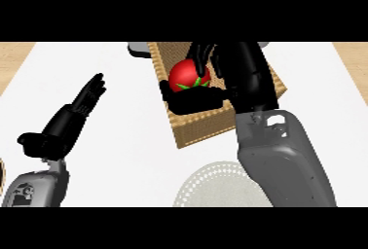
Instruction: Pick the tomato from the placemat and place it in the basket
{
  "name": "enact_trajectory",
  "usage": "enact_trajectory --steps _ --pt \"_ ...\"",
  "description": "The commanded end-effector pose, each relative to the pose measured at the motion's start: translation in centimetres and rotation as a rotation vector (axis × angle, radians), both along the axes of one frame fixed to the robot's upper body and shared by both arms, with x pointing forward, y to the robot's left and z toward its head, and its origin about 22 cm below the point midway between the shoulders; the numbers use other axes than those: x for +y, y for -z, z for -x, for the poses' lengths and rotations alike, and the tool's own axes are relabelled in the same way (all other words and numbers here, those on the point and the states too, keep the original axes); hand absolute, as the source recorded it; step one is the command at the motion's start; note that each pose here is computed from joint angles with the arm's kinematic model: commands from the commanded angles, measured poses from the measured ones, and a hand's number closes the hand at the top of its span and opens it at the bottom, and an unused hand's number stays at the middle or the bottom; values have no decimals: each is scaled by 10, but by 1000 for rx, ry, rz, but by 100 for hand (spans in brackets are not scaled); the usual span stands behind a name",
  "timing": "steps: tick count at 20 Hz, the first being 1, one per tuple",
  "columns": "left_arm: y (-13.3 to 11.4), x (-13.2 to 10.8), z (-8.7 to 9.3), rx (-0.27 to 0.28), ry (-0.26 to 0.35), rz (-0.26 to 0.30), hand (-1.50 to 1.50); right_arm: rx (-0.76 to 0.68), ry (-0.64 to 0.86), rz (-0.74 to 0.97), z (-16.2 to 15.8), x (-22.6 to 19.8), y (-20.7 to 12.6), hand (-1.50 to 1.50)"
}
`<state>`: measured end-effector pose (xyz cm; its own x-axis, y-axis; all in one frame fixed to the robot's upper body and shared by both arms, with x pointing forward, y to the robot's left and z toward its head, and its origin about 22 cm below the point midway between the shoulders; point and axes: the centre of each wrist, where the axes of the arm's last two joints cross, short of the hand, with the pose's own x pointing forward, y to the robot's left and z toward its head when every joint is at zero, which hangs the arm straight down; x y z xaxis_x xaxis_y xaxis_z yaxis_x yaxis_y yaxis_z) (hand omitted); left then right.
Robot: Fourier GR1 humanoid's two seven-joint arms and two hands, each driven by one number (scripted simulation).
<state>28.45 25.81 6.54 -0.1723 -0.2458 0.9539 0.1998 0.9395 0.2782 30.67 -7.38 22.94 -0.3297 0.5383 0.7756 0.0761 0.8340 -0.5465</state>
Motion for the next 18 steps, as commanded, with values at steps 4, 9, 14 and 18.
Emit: enact_trajectory --steps 4,9,14,18 --pt "4 -3 8 12 -1 -1 0 29 -14 31 -61 -22 32 150" --pt "10 -7 12 13 -12 -4 0 -41 33 7 -76 -40 66 150" --pt "7 20 2 12 -16 -3 0 -80 40 31 -89 -49 82 150" --pt "2 9 4 -4 -2 -4 0 -109 132 -147 -101 -35 84 150"
